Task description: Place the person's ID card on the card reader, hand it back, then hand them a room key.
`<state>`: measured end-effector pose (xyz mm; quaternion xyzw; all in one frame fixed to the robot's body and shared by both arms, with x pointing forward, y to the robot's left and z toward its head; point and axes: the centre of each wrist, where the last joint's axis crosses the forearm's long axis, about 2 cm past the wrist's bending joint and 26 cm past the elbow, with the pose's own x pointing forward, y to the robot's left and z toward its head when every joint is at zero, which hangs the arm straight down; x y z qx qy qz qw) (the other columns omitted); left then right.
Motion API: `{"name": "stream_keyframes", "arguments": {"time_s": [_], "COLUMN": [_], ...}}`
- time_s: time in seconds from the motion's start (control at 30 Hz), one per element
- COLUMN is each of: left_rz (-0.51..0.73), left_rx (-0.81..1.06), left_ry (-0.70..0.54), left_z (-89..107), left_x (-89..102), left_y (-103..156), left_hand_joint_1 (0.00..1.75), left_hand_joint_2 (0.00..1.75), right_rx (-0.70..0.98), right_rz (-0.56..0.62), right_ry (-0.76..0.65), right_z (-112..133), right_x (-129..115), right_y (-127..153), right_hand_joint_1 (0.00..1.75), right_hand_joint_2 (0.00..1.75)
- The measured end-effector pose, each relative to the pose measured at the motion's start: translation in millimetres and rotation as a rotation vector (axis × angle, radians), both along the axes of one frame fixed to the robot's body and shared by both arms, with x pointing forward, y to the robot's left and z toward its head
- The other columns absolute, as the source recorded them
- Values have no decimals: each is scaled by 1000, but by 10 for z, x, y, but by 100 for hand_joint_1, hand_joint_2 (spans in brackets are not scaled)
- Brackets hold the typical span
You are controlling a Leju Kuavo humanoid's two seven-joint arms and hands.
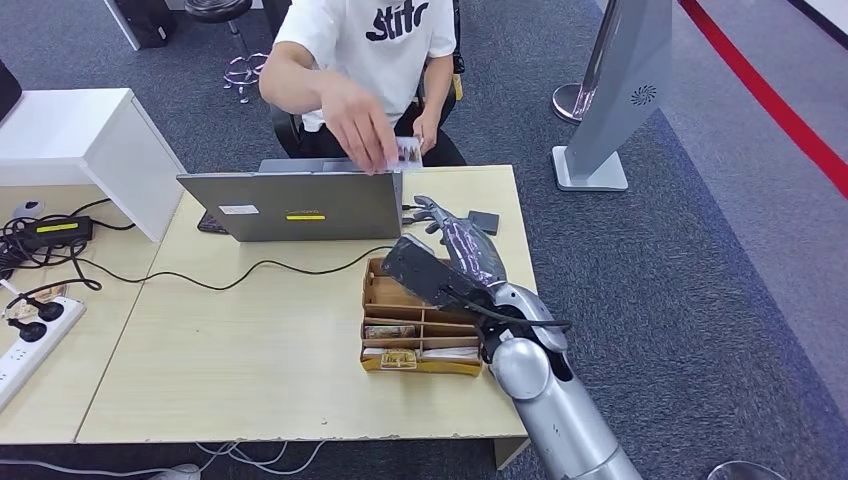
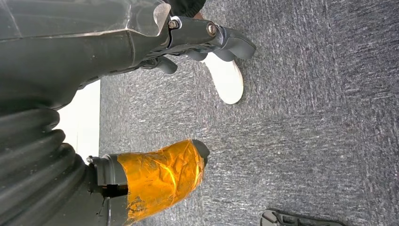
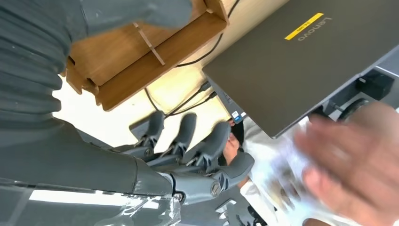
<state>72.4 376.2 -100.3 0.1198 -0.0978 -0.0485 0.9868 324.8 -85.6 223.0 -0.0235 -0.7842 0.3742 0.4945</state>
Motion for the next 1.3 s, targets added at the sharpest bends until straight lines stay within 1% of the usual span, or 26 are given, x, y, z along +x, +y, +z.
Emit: {"name": "stream_keyframes", "arguments": {"time_s": [0.13,0.27,0.43,0.57,0.67,0.9,1.07,1.1,1.2,1.3], "left_rz": [9,22,32,34,34,35,35,36,27,15], "left_rx": [-1,-3,-2,-3,-3,-3,-5,-6,-9,-9], "left_ry": [2,5,5,6,5,6,4,4,-2,-6], "left_z": [-4,-11,-15,-16,-16,-17,-18,-19,-22,-23], "left_x": [-25,-62,-85,-91,-91,-92,-92,-93,-90,-86], "left_y": [0,-3,-9,-10,-11,-12,-18,-24,-48,-57], "left_hand_joint_1": [0,0,0,0,0,0,0,0,0,0], "left_hand_joint_2": [175,175,175,175,175,175,175,175,175,175], "right_rx": [53,98,105,105,98,93,68,42,-107,-218], "right_rz": [-8,-28,-10,22,34,40,54,51,51,57], "right_ry": [-83,-244,-407,-446,-455,-459,-478,-495,-537,-531], "right_z": [80,139,85,7,-21,-36,-96,-159,-481,-675], "right_x": [-134,-436,-840,-1051,-1116,-1144,-1234,-1271,-1358,-1299], "right_y": [-30,-101,-189,-230,-248,-259,-291,-303,-319,-304], "right_hand_joint_1": [0,0,0,0,0,0,0,0,0,0], "right_hand_joint_2": [175,175,175,175,175,175,175,175,175,175]}}
